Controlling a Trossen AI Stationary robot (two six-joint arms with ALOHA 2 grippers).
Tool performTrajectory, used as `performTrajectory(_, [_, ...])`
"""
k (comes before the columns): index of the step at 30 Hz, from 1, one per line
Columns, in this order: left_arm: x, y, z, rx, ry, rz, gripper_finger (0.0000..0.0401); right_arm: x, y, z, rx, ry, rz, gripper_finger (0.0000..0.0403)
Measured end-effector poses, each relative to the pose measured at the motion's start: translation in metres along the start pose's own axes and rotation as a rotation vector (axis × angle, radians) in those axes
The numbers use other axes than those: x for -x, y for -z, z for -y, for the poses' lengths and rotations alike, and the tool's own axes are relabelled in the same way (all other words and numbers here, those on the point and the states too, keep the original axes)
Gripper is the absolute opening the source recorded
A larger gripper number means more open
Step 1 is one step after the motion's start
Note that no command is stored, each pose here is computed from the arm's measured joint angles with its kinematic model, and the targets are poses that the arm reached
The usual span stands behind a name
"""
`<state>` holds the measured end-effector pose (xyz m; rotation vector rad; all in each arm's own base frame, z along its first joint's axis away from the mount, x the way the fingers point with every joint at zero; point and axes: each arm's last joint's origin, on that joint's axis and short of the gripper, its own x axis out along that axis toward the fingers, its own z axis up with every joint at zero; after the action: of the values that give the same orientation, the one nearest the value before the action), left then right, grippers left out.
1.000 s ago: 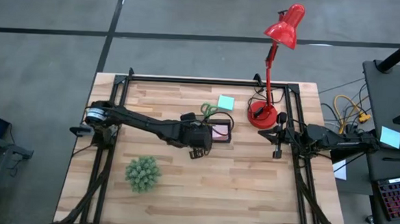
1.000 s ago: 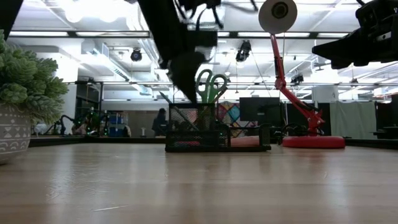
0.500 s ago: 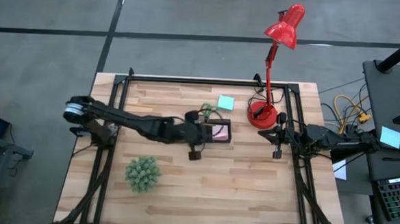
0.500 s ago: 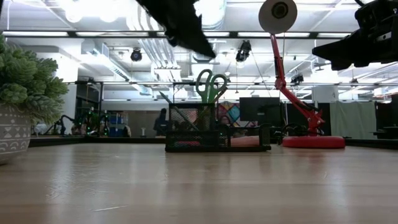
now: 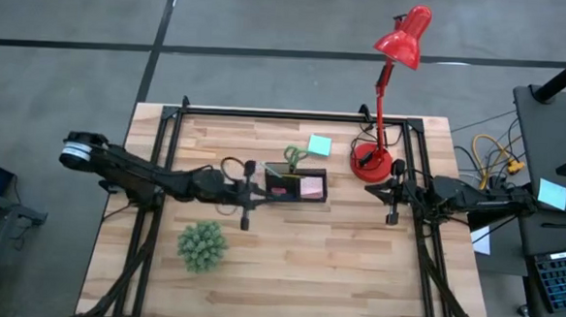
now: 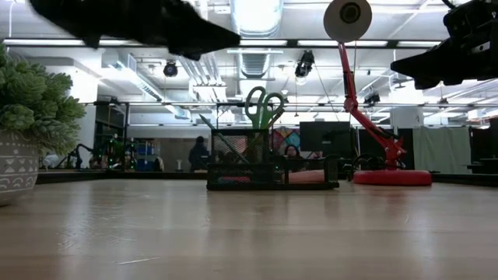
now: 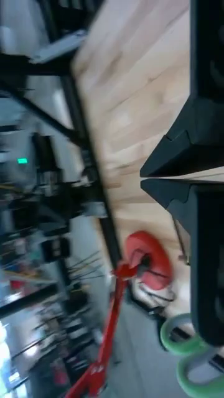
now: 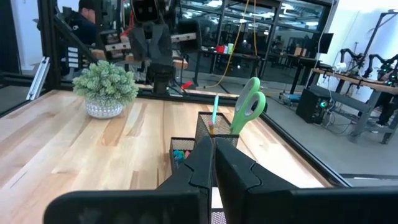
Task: Pick and place office supplies into organizer
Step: Put the blue sticky notes into the black desk organizer
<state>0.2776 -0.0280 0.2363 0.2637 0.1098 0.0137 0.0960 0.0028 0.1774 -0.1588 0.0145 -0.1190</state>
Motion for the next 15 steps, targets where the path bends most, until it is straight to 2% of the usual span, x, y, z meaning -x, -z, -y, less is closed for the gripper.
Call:
performTrajectory(5, [0.019, 0.022, -0.002, -0.006, -0.021, 0.14, 0.0001, 0.0, 0.0, 0.0, -0.001, 0.001, 0.001, 0.0009])
performTrajectory(10, [0.027, 0.04, -0.012, -0.003, -0.047, 0.102, 0.0001, 0.0, 0.0, 0.0, -0.001, 0.0, 0.001, 0.0009])
performTrajectory(15, [0.037, 0.041, -0.028, -0.024, -0.089, 0.118, 0.0001, 0.0, 0.0, 0.0, -0.023, 0.001, 0.001, 0.0008])
